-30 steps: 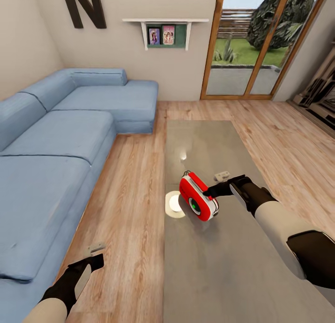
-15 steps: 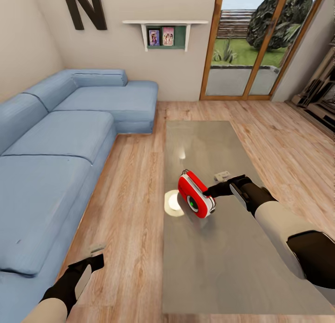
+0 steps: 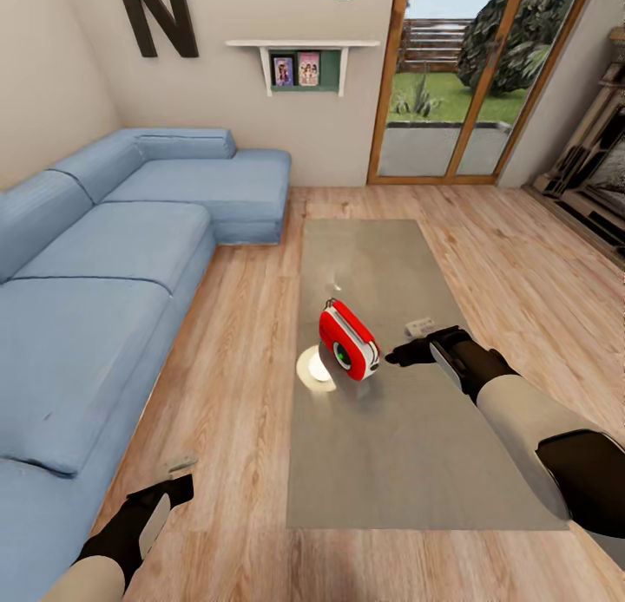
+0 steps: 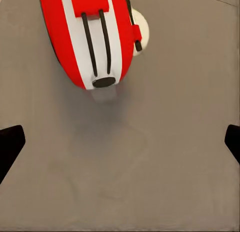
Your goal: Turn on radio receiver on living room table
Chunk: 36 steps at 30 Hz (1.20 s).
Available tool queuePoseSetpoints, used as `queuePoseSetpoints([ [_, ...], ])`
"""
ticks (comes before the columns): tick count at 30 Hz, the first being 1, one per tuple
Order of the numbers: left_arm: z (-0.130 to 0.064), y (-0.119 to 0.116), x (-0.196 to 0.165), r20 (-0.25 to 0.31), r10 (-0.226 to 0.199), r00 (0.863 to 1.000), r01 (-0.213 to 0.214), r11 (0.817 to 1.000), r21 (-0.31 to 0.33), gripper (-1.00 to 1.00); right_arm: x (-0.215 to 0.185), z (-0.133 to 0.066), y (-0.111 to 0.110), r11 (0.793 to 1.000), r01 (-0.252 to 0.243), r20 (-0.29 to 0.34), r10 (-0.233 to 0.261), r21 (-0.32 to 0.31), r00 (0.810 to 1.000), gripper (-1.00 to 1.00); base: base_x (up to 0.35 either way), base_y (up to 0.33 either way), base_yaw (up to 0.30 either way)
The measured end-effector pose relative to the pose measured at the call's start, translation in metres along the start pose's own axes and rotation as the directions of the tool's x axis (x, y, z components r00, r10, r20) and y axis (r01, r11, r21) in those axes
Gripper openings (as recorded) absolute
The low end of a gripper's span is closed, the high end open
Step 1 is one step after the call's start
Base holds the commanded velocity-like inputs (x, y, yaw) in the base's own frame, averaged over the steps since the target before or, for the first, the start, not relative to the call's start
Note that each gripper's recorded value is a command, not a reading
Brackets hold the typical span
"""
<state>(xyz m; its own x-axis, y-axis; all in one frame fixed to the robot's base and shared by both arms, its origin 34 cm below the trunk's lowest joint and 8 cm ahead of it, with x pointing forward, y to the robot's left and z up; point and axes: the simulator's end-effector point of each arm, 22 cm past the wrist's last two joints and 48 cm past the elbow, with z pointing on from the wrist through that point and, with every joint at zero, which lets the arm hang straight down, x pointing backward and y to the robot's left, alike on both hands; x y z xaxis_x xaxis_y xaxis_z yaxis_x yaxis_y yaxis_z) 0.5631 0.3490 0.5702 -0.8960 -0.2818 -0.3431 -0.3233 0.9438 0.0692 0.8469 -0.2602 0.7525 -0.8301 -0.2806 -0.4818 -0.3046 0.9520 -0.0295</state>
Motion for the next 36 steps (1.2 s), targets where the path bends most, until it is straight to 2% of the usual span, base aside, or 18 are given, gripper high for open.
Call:
queuePoseSetpoints([
  [5, -0.004, 0.000, -0.001, 0.000, -0.001, 1.000, 0.001, 1.000, 0.003, -1.00, 0.018, 0.002, -0.003, 1.000, -0.017, -0.042, 0.017, 0.003, 0.999, 1.00, -0.020, -0.010, 0.000],
  [12, -0.012, 0.002, -0.002, 0.000, 0.001, 1.000, -0.001, 1.000, 0.000, -1.00, 0.068, 0.005, -0.009, 0.999, -0.053, -0.145, 0.054, 0.011, 0.988, 1.00, -0.001, -0.001, 0.000],
  [17, -0.017, 0.003, -0.001, -0.006, 0.002, 1.000, -0.002, 1.000, 0.000, -1.00, 0.085, 0.011, -0.012, 0.999, -0.042, -0.093, 0.042, 0.005, 0.995, 1.00, 0.000, 0.000, 0.000],
  [22, -0.023, 0.005, -0.001, -0.006, 0.002, 1.000, -0.002, 1.000, -0.001, -1.00, 0.119, 0.010, -0.014, 0.998, -0.056, -0.121, 0.056, 0.004, 0.991, 1.00, 0.000, 0.000, 0.000],
  [24, -0.025, 0.005, -0.001, -0.005, 0.002, 1.000, -0.002, 1.000, 0.000, -1.00, 0.125, 0.010, -0.014, 0.999, -0.049, -0.094, 0.049, -0.001, 0.994, 1.00, 0.000, 0.000, 0.000],
  [26, -0.027, 0.005, -0.002, -0.002, 0.002, 1.000, -0.002, 1.000, 0.000, -1.00, 0.156, 0.013, -0.002, 0.998, -0.044, -0.100, 0.040, -0.035, 0.994, 1.00, 0.000, 0.000, 0.000],
  [28, -0.029, 0.005, -0.003, -0.002, 0.001, 1.000, -0.001, 1.000, 0.000, -1.00, 0.198, 0.013, 0.014, 0.996, -0.050, -0.143, 0.039, -0.072, 0.989, 1.00, 0.000, 0.000, 0.000],
  [29, -0.030, 0.005, -0.003, -0.001, 0.001, 1.000, -0.001, 1.000, 0.000, -1.00, 0.231, 0.011, 0.021, 0.995, -0.058, -0.179, 0.042, -0.085, 0.983, 1.00, 0.000, 0.000, 0.000],
  [36, -0.037, 0.006, -0.003, -0.001, 0.001, 1.000, -0.001, 1.000, 0.001, -1.00, 0.349, -0.012, 0.028, 0.994, -0.058, -0.249, 0.032, -0.098, 0.968, 1.00, 0.000, 0.000, 0.000],
])
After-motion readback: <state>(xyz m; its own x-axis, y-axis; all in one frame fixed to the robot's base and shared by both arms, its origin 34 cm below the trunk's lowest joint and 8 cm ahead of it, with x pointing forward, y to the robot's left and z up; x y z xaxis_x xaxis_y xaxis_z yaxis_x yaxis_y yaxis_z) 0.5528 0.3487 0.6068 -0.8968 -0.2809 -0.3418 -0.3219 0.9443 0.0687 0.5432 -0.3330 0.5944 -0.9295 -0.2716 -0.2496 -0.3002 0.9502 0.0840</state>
